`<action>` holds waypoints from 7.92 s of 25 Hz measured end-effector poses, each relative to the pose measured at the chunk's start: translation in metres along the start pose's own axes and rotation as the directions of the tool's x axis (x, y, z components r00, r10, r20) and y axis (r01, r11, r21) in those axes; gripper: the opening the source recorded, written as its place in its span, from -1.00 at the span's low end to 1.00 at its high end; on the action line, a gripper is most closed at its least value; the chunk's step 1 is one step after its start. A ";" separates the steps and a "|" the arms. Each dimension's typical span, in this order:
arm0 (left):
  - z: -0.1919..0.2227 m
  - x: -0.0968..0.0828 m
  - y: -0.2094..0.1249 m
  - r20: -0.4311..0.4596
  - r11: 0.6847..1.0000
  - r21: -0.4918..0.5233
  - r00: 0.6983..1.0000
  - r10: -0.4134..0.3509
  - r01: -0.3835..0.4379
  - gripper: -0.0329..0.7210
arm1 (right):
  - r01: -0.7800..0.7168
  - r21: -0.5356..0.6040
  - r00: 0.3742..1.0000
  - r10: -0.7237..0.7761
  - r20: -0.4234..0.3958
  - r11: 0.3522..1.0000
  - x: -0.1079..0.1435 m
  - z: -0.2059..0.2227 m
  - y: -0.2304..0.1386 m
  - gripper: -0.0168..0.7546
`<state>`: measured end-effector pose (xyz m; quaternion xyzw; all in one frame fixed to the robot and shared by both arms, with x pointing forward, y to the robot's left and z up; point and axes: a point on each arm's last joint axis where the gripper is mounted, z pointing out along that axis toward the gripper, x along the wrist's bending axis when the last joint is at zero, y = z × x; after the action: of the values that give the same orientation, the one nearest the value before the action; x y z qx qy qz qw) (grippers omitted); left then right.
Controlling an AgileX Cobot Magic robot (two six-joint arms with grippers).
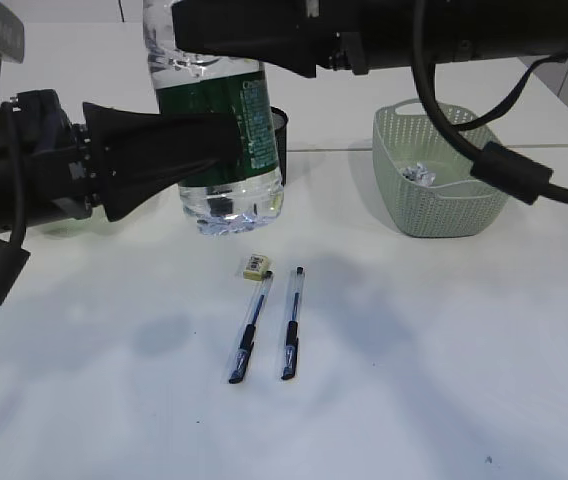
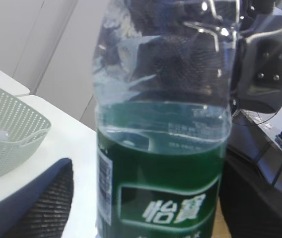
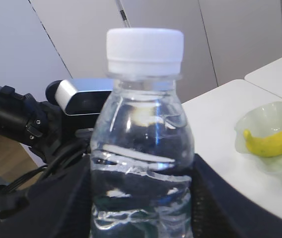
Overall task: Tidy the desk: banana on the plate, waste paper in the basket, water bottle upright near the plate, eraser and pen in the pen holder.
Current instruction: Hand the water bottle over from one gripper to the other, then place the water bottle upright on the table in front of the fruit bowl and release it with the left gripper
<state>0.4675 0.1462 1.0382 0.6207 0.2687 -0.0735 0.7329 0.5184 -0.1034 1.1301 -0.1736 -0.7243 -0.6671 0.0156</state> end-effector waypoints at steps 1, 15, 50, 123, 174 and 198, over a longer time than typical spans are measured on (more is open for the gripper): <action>0.000 0.000 0.000 0.000 1.000 0.000 1.000 0.000 0.000 0.80 | 0.002 0.001 1.000 -0.002 -0.006 1.000 0.001 0.001 0.000 0.03; 0.001 -0.003 0.000 0.026 1.000 -0.002 1.000 0.000 0.000 0.73 | 0.004 0.004 0.999 -0.004 -0.040 1.000 0.011 0.010 -0.001 0.03; 0.001 -0.006 0.006 0.027 0.999 -0.054 1.000 -0.008 0.009 0.22 | 0.022 0.023 0.999 -0.021 -0.035 1.000 0.011 0.011 -0.002 0.03; -0.058 0.067 0.020 -0.398 0.916 0.062 0.831 0.388 -0.397 0.12 | -0.550 0.611 0.663 -0.146 0.734 0.570 -0.035 -0.050 -0.072 0.26; -0.033 0.191 -0.069 -0.583 0.936 0.165 0.734 0.348 -0.312 0.11 | -0.552 0.611 0.662 -0.146 0.735 0.567 -0.035 -0.051 -0.073 0.26; -0.037 0.207 -0.087 -0.636 0.955 0.117 0.719 0.282 -0.271 0.23 | -0.553 0.611 0.662 -0.146 0.735 0.566 -0.034 -0.051 -0.072 0.26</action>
<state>0.5925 0.2094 0.8585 0.6464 0.4082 0.2526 0.5930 0.5203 -0.1647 1.0575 -0.4841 -0.8578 -0.1354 -0.1071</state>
